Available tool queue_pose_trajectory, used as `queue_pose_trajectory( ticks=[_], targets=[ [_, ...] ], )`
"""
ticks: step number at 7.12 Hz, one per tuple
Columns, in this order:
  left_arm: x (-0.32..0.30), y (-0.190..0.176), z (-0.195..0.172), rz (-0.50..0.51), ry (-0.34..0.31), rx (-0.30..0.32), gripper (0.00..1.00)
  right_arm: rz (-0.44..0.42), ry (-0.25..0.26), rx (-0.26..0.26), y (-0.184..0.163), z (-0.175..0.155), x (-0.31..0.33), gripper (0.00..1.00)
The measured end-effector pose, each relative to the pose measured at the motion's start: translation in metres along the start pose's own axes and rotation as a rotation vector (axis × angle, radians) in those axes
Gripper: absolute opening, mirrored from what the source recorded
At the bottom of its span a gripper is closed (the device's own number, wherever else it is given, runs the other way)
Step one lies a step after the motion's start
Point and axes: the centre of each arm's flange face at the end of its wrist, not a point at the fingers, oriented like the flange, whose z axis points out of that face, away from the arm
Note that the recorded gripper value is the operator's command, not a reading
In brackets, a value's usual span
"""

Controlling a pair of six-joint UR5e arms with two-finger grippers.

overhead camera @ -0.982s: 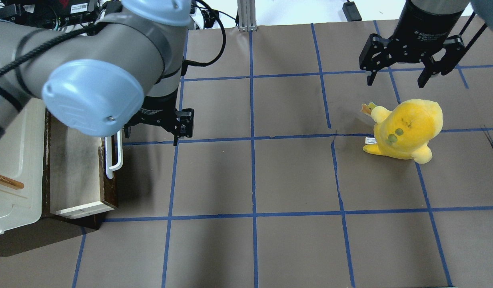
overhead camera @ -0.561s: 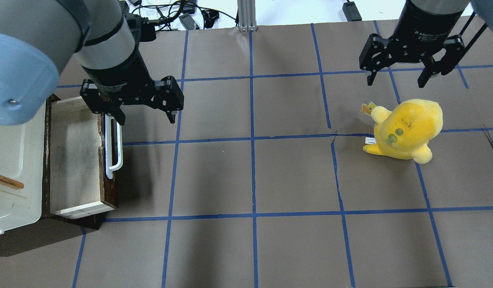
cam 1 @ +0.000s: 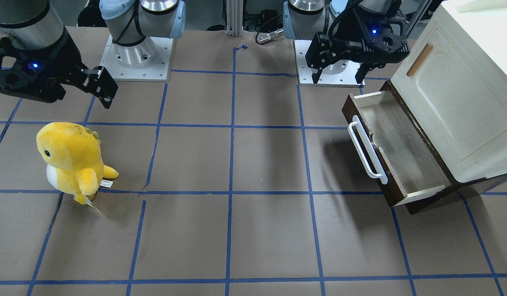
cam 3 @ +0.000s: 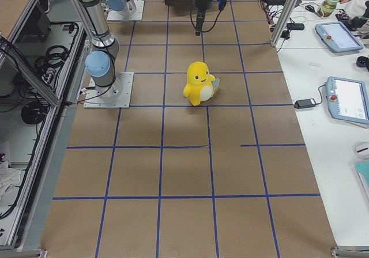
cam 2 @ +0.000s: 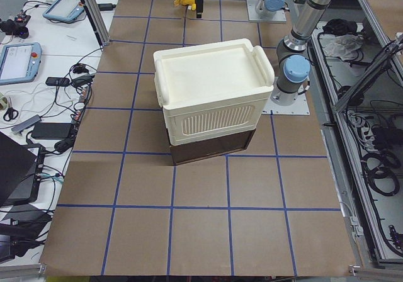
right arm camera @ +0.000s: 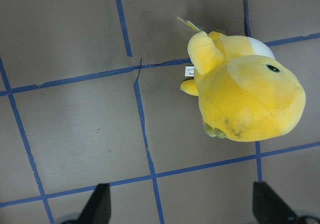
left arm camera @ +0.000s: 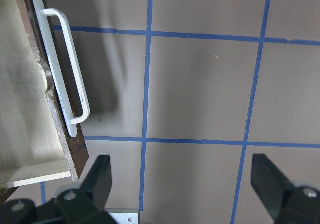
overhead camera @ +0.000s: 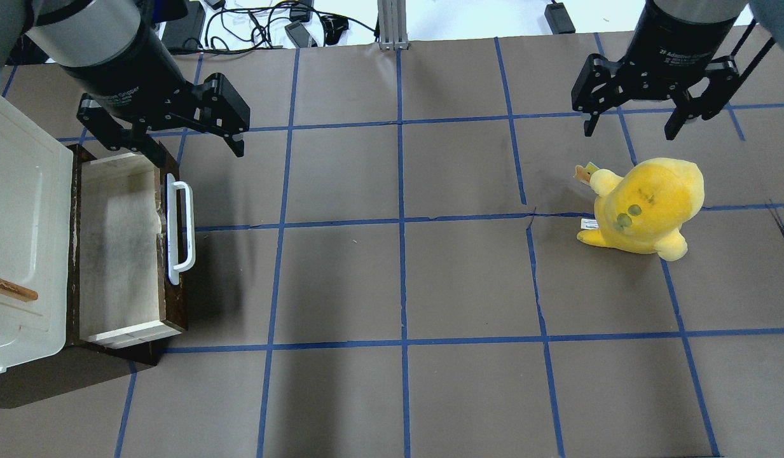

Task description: Pull drawer sideways

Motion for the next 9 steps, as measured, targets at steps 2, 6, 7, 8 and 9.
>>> queue_pose_trajectory(
  ticks=[2,6,7,8,9],
  targets=[
    [-0.0012,-0.0012,-0.0033,-0.008,0.002,0.005,1.0,0.0,0.0,0.001,0.0,0.0,-0.0001,1.0],
    [-0.0006,0.0038,-0.0047,-0.008,0.001,0.005,1.0,-0.001,0.0,0.001,0.0,-0.0001,-0.0002,1.0],
    [-0.0006,0.0042,-0.005,-0.008,0.001,0.006,1.0,0.0,0.0,0.001,0.0,-0.0001,-0.0001,1.0],
    [-0.0006,0.0048,-0.0056,-0.008,0.001,0.006,1.0,0.0,0.0,0.001,-0.0001,-0.0001,0.0,1.0],
    [-0.0006,0.0052,-0.0059,-0.008,0.001,0.006,1.0,0.0,0.0,0.001,-0.0001,-0.0001,0.0001,1.0]
  ],
)
